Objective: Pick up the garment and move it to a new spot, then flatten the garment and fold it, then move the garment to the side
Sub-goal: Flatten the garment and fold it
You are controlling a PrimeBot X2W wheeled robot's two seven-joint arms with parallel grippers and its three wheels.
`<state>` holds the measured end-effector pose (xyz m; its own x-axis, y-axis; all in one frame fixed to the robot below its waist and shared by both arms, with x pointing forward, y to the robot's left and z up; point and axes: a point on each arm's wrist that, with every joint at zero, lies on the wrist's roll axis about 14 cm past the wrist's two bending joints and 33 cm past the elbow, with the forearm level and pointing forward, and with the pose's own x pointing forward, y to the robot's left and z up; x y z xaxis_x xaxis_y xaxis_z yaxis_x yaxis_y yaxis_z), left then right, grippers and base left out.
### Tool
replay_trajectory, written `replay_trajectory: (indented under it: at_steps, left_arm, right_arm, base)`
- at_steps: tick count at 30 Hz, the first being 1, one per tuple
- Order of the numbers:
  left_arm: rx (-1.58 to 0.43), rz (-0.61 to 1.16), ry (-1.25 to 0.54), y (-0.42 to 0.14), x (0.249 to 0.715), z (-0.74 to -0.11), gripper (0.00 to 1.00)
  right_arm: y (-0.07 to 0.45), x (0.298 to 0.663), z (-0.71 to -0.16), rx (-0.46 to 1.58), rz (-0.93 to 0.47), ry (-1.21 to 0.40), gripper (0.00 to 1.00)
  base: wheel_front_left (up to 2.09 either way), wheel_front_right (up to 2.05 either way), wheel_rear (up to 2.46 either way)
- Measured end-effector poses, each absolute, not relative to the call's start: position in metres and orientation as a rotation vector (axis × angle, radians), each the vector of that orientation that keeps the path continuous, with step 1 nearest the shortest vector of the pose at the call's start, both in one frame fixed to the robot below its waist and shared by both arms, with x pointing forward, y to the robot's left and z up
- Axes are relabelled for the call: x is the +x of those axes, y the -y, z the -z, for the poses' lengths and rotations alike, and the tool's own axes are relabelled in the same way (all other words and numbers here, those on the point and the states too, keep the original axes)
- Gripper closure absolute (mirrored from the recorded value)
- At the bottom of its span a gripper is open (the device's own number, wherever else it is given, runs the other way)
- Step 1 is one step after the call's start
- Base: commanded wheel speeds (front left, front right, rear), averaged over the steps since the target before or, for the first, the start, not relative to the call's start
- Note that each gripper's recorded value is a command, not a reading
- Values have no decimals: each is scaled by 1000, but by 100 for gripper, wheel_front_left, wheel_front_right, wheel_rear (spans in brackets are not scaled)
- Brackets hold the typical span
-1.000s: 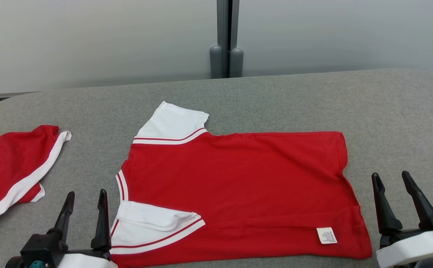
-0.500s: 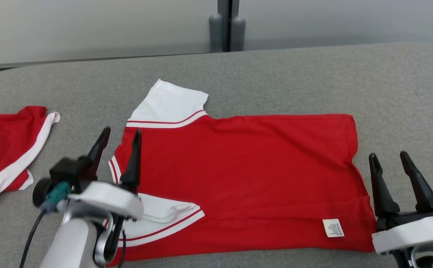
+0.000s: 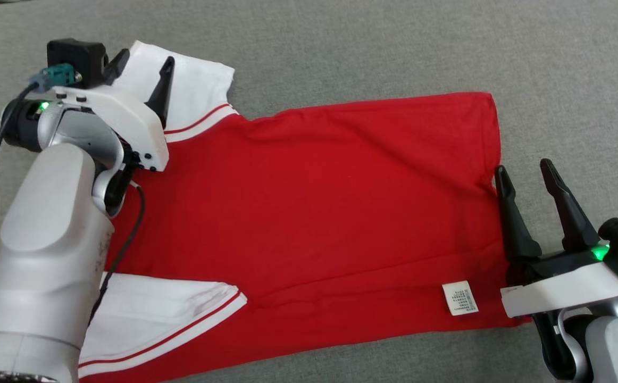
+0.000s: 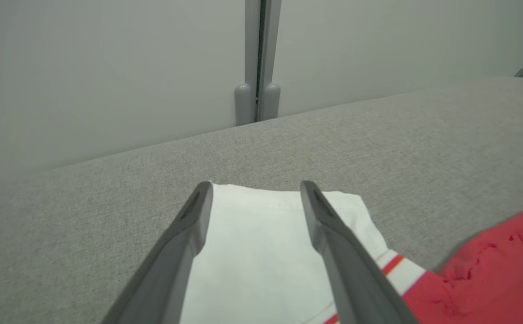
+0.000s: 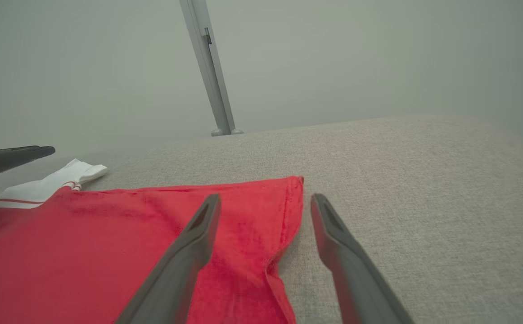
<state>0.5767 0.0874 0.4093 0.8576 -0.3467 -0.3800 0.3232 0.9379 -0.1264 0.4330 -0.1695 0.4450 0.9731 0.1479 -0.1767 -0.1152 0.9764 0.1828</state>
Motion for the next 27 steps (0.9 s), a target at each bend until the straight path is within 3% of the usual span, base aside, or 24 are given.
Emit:
replay_trajectory:
  at_steps: [7,8,10,19,27]
  left_arm:
    - [-13,372,-620,-77,590,-347,0]
    - [-11,369,-635,-76,593,-345,7]
    - [0,365,-662,-75,596,-341,100]
    - [24,362,-612,-77,592,-352,100]
    - [5,355,-530,-81,589,-368,100]
  right_arm:
    - [188,429,-417,176,-70,-256,0]
    - [190,428,-415,176,-62,-263,0]
    - [197,427,-411,173,-45,-275,0]
    - [227,441,-412,167,13,-270,0]
    - [212,494,-410,144,-87,-290,0]
  base:
    - [0,0,0]
    - [0,0,0]
    - [0,0,0]
    - [0,0,0]
    - [0,0,0]
